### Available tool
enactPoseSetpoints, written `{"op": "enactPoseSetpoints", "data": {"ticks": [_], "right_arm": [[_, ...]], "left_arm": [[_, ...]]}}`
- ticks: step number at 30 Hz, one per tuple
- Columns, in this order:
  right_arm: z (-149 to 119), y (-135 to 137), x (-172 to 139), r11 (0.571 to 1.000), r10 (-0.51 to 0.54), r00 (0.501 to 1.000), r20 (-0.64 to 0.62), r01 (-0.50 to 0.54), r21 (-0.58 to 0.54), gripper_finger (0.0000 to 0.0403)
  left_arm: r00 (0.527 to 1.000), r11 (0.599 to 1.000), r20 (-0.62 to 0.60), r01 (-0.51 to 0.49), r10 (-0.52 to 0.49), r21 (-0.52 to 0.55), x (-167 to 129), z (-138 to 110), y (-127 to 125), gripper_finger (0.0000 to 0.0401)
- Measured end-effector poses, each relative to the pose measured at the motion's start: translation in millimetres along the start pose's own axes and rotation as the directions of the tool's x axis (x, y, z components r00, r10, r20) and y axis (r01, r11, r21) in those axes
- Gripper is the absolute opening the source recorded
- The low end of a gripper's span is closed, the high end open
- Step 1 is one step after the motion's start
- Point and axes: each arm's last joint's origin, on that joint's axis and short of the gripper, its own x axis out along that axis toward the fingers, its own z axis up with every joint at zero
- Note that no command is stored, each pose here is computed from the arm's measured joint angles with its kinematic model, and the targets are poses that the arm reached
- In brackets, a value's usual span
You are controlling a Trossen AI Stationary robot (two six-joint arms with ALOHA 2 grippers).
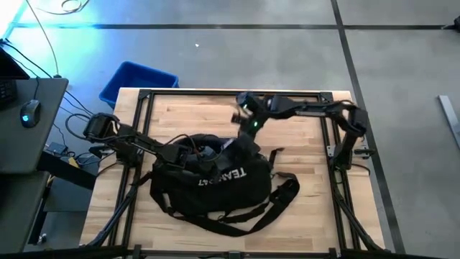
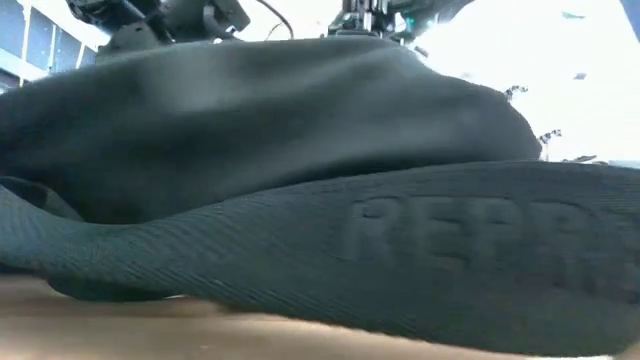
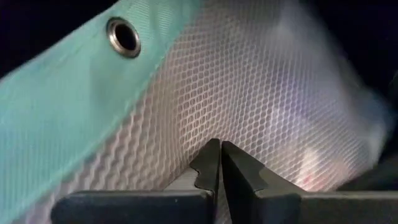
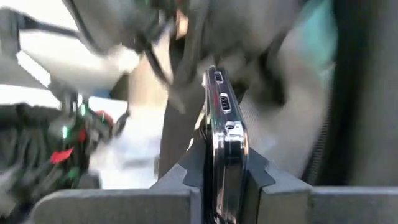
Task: Unpack backpack
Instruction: Remove the phone from the black backpack
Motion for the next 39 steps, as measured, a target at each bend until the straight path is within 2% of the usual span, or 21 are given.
{"op": "enactPoseSetpoints", "data": {"ticks": [3, 6, 8, 11, 14, 18, 22, 26, 29, 31, 34, 36, 39], "right_arm": [[11.0, -5.8, -25.9, 0.995, -0.098, 0.986, 0.131, 0.093, 0.047, 0.0024], [17.6, -23.6, -47.1, 0.968, -0.239, 0.945, 0.224, 0.212, 0.137, 0.0024], [19.5, -37.1, -59.1, 0.929, -0.353, 0.893, 0.279, 0.299, 0.218, 0.0024], [15.3, -61.8, -71.5, 0.844, -0.518, 0.786, 0.337, 0.404, 0.353, 0.0024], [5.9, -86.6, -74.6, 0.784, -0.591, 0.708, 0.387, 0.390, 0.483, 0.0024], [-2.9, -112.5, -64.5, 0.779, -0.577, 0.650, 0.494, 0.258, 0.571, 0.0025], [-8.8, -137.4, -39.6, 0.792, -0.523, 0.645, 0.557, 0.127, 0.597, 0.0038], [-3.1, -159.6, -13.6, 0.822, -0.452, 0.651, 0.609, 0.039, 0.568, 0.0038], [1.3, -171.9, 7.0, 0.835, -0.435, 0.668, 0.603, 0.048, 0.549, 0.0045], [9.7, -165.7, 12.5, 0.876, -0.393, 0.675, 0.625, 0.066, 0.478, 0.0061], [24.9, -150.6, 11.7, 0.934, -0.324, 0.685, 0.653, 0.119, 0.338, 0.0100], [25.7, -148.6, 6.3, 0.935, -0.335, 0.717, 0.612, 0.171, 0.312, 0.0133], [30.6, -138.7, -4.8, 0.956, -0.293, 0.762, 0.577, 0.229, 0.183, 0.0182]], "left_arm": [[1.000, 1.000, -0.004, -0.003, 0.003, 0.023, -0.8, -5.0, -1.9, 0.0000], [1.000, 0.999, 0.000, 0.004, -0.004, 0.042, -1.1, -8.1, -4.0, 0.0000], [1.000, 0.998, 0.003, 0.008, -0.009, 0.065, -1.4, -9.6, -5.2, 0.0000], [0.999, 0.993, 0.003, 0.038, -0.038, 0.109, -5.2, -8.7, -8.0, 0.0000], [0.997, 0.988, 0.015, 0.078, -0.080, 0.133, -17.2, -2.6, -17.3, 0.0000], [0.987, 0.986, 0.102, 0.111, -0.124, 0.128, -41.1, 12.6, -31.5, 0.0000], [0.971, 0.985, 0.191, 0.122, -0.144, 0.122, -62.9, 21.6, -36.9, 0.0000], [0.970, 0.986, 0.198, 0.116, -0.139, 0.124, -76.4, 21.4, -35.8, 0.0000], [0.982, 0.989, 0.163, 0.071, -0.091, 0.126, -79.3, 16.3, -31.4, 0.0000], [0.993, 0.993, 0.115, 0.028, -0.041, 0.118, -78.6, 11.3, -26.4, 0.0000], [0.999, 0.995, 0.034, -0.011, 0.008, 0.097, -78.3, 4.6, -20.8, 0.0000], [1.000, 0.996, 0.004, -0.017, 0.017, 0.089, -79.0, -0.2, -20.6, 0.0000], [1.000, 0.996, -0.014, -0.012, 0.014, 0.085, -80.2, -6.4, -22.6, 0.0000]]}}
